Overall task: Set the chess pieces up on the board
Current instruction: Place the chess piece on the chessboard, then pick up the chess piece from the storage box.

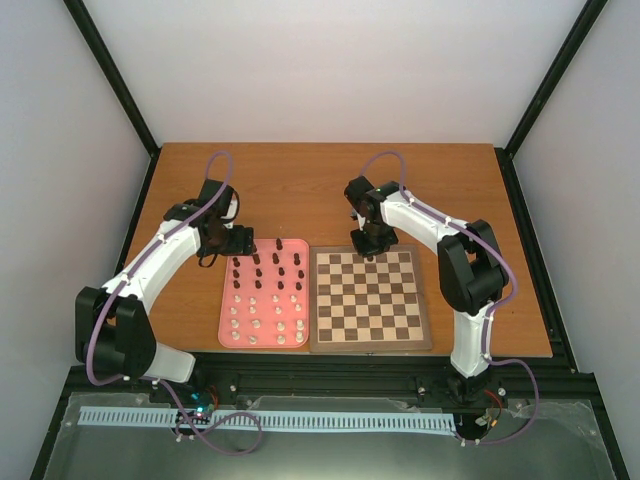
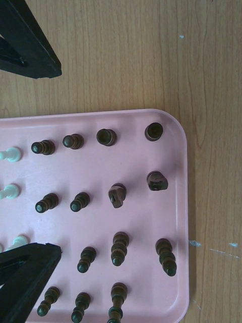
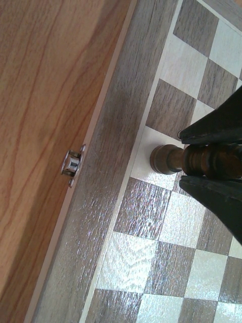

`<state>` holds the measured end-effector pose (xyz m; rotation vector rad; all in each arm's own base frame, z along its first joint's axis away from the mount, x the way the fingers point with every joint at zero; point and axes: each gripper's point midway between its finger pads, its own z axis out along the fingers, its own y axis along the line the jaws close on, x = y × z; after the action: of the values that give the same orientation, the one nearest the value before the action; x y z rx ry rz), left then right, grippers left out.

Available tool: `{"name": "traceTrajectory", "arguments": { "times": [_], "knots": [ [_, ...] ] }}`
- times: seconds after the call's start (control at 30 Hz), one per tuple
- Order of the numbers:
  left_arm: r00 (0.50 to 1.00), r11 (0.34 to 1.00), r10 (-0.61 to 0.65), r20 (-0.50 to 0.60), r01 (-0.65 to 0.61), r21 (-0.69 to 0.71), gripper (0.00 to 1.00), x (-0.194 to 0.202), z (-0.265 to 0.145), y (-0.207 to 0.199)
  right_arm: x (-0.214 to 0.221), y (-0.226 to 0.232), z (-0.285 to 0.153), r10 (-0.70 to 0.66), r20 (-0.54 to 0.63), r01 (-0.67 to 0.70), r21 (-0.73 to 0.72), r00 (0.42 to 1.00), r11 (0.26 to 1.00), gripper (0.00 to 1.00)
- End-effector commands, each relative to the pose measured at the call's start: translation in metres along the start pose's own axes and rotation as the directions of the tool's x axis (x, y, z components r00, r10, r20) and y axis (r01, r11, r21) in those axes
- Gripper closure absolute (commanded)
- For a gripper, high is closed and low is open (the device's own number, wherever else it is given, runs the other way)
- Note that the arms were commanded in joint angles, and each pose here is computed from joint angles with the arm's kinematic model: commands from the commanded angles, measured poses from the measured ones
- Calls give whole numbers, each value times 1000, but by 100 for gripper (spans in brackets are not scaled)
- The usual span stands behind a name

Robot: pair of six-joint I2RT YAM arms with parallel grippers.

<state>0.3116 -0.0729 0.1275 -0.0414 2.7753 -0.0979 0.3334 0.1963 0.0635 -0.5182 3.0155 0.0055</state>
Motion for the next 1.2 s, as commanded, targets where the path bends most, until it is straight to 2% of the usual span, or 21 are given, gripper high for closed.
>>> {"name": "traceTrajectory", "arguments": {
  "times": [0.0, 0.13, 0.47, 0.73, 0.93, 1.17],
  "knots": [
    [999, 1000, 12, 44, -13, 21, 0, -15, -9, -5, -6, -1, 5, 0, 2, 0, 6, 1000, 1000, 86],
    [999, 1000, 11, 42, -12, 25, 0, -14, -9, -6, -8, -2, 3, 0, 11, 0, 9, 1000, 1000, 82],
    [999, 999, 14, 41, -15, 28, 0, -14, -8, -7, -11, 4, -5, -5, 32, 6, -29, 999, 1000, 60],
    [999, 999, 17, 44, -18, 30, 0, -16, -10, -7, -26, 6, -47, -15, 119, 20, -42, 993, 999, 34],
    [999, 1000, 10, 46, -11, 9, 0, -16, -10, -4, -60, 17, -86, -27, 219, 47, -86, 975, 995, 33],
    [999, 1000, -1, 48, 2, -16, 0, -12, -10, 5, -93, 76, -91, -100, 270, 155, -191, 958, 969, 34]
  ]
}}
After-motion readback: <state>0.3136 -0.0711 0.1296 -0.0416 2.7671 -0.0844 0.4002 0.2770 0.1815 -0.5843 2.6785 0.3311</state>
